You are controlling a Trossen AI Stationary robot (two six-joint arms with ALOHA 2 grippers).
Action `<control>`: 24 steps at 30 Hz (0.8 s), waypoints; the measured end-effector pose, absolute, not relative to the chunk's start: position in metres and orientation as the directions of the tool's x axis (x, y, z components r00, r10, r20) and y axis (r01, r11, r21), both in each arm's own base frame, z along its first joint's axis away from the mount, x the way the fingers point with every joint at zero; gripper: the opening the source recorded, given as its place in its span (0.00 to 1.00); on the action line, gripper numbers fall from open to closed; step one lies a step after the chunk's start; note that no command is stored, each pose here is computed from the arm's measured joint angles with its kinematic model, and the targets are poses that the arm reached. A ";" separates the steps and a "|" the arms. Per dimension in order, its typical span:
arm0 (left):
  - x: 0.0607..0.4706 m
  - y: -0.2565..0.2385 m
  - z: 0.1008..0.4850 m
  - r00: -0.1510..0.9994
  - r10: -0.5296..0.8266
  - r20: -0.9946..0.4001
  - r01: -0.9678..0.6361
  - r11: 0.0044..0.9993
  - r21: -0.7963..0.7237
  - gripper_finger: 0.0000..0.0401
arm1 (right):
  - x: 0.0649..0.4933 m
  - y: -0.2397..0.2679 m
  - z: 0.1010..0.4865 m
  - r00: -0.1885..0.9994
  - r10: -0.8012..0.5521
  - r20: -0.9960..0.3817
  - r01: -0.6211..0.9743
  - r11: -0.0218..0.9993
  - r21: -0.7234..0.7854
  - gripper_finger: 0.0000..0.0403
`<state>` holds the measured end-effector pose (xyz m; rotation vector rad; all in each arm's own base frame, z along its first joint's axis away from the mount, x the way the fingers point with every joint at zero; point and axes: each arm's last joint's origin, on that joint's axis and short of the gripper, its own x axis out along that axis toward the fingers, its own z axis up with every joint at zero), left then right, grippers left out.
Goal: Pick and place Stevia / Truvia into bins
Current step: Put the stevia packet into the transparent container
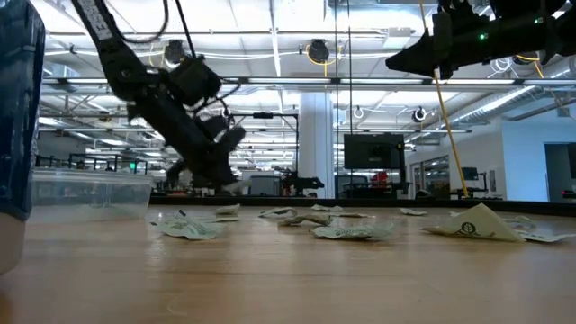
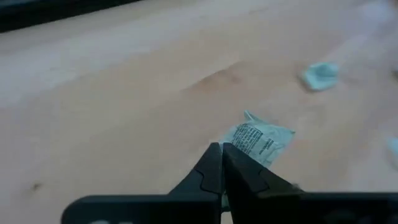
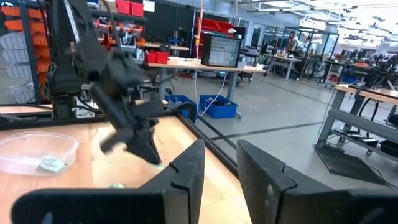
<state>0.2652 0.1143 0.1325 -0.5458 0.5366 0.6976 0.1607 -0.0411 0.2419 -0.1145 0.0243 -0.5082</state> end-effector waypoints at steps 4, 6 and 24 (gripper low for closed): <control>0.252 0.094 0.166 0.684 0.369 -0.629 -0.646 0.707 -0.289 0.02 | 0.161 -0.041 0.242 0.873 -0.487 0.005 0.484 0.867 -0.115 0.21; 0.242 0.078 0.181 0.706 0.284 -0.649 -0.579 0.758 -0.299 0.02 | 0.161 -0.041 0.242 0.873 -0.487 0.005 0.484 0.867 -0.115 0.21; 0.174 -0.077 0.191 0.543 0.126 -0.830 -0.500 0.843 -0.199 0.03 | 0.161 -0.041 0.242 0.873 -0.487 0.005 0.485 0.869 -0.097 0.21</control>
